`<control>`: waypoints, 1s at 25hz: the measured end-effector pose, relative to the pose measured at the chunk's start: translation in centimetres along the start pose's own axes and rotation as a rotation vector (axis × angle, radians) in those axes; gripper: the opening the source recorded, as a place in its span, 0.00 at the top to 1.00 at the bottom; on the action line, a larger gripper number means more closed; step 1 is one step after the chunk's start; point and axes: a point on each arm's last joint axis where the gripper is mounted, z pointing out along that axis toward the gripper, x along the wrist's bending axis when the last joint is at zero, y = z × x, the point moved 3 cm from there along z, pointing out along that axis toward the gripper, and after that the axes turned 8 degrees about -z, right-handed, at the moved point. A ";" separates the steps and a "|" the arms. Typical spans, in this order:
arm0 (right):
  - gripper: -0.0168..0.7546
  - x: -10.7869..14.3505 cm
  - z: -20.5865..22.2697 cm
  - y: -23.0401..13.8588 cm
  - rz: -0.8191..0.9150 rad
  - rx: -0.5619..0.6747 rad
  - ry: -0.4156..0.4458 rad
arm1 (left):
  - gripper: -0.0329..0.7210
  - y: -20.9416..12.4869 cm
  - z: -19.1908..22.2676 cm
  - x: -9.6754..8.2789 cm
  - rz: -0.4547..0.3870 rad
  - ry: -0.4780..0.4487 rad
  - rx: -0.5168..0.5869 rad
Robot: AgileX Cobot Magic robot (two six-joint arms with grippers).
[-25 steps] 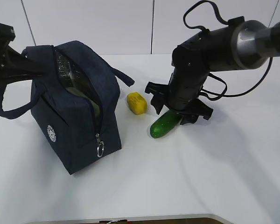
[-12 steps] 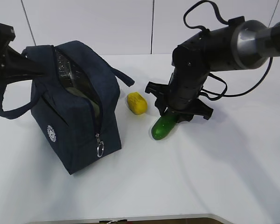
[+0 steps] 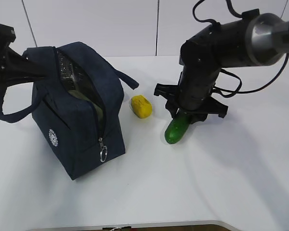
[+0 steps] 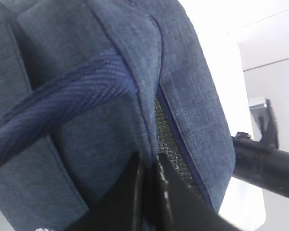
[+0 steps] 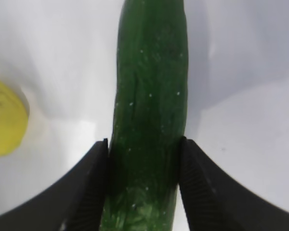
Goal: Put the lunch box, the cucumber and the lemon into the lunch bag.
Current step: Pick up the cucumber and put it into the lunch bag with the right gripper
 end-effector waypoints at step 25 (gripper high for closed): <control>0.51 4.3 -11.6 5.9 -0.496 -0.151 0.227 | 0.97 0.0 0.0 0.0 0.000 0.000 0.000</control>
